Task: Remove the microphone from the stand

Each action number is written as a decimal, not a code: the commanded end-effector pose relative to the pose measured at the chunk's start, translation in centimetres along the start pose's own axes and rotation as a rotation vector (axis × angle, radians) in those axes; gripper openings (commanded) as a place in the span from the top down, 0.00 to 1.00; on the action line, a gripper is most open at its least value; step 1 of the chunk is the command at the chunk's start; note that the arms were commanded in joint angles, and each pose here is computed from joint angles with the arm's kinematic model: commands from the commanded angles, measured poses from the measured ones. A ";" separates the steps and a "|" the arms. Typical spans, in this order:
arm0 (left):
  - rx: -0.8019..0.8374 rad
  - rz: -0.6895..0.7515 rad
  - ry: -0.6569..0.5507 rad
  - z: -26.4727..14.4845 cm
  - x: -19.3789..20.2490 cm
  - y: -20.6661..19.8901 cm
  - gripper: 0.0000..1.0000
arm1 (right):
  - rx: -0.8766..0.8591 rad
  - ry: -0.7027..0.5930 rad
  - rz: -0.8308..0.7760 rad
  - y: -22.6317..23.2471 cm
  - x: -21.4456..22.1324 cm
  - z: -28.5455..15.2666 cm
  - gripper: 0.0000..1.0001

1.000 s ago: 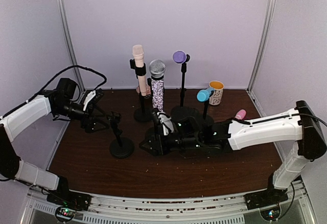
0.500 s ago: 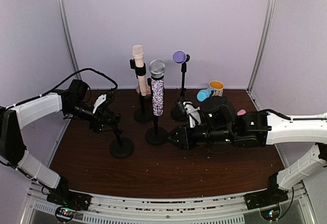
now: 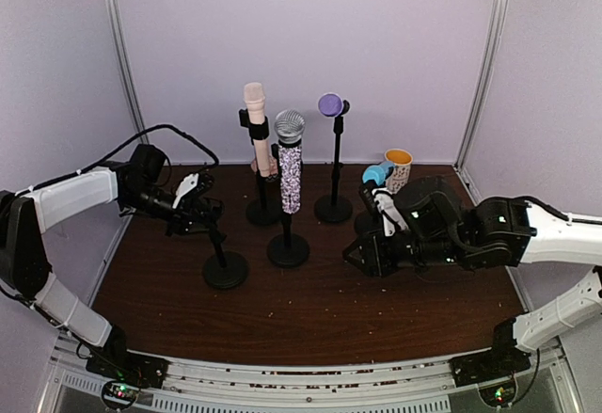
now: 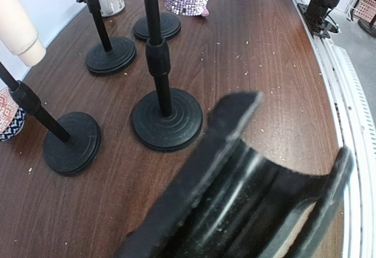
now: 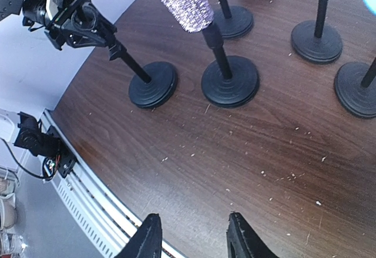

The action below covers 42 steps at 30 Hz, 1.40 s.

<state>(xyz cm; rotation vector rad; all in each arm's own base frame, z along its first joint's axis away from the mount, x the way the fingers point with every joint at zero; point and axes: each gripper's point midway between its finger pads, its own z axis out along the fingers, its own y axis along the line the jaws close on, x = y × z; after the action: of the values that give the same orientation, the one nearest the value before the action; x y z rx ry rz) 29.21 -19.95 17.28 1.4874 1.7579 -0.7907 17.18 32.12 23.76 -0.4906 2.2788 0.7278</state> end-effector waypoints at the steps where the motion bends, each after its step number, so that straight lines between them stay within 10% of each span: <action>1: -0.080 0.069 0.003 -1.5 -1.2 2.2 0.83 | 0.069 -0.092 -0.001 -1.9 -0.9 -0.7 0.60; 24: -0.479 -0.080 0.081 -9.8 2.9 24.1 0.72 | 0.166 -0.427 0.076 -5.1 -7.2 -3.9 0.55; 33: -0.446 -0.129 0.107 -10.1 3.4 21.5 0.05 | 0.172 -0.482 -0.075 -1.2 -12.8 -2.0 0.20; 42: -0.441 -0.250 0.157 -12.8 1.8 15.0 0.02 | 0.167 -0.517 -0.216 2.4 -17.8 1.2 0.08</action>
<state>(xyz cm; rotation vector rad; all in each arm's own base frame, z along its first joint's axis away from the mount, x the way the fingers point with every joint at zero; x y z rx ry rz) 45.70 -6.62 20.19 1.1252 2.0493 -0.3806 27.78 35.78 34.80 -0.3460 1.8212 0.5143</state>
